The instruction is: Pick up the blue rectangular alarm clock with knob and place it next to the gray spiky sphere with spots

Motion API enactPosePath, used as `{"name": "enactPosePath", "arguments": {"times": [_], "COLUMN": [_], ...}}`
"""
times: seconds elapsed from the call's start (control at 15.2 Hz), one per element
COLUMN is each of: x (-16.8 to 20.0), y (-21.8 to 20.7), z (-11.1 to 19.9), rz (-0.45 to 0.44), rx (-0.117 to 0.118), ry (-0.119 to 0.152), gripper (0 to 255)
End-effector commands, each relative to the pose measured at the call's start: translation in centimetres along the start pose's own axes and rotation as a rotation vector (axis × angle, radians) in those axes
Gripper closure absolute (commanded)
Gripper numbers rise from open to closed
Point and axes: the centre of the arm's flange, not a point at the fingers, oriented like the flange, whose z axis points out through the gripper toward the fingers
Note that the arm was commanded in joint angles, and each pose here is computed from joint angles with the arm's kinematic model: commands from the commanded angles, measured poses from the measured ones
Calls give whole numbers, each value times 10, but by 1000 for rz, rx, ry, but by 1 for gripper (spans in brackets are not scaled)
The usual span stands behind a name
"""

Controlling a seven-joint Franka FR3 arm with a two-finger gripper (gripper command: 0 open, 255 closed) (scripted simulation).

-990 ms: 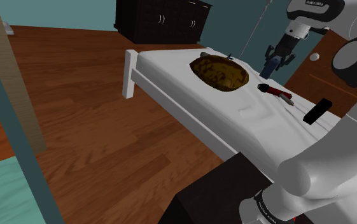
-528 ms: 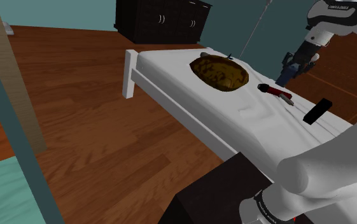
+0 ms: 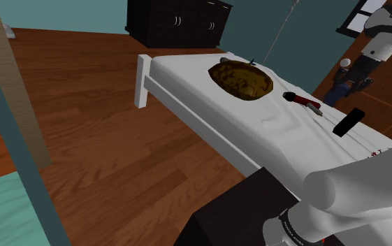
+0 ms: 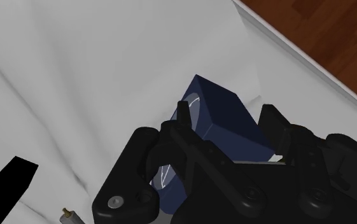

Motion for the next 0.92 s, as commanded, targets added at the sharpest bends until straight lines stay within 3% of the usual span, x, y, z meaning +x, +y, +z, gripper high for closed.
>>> {"name": "enactPosePath", "arguments": {"times": [0.0,0.86], "x": [-14,-95], "y": [24,175], "z": [2,1], "rz": [-2,-2], "rx": [0,0], "ry": [0,0], "gripper": [255,255]}}
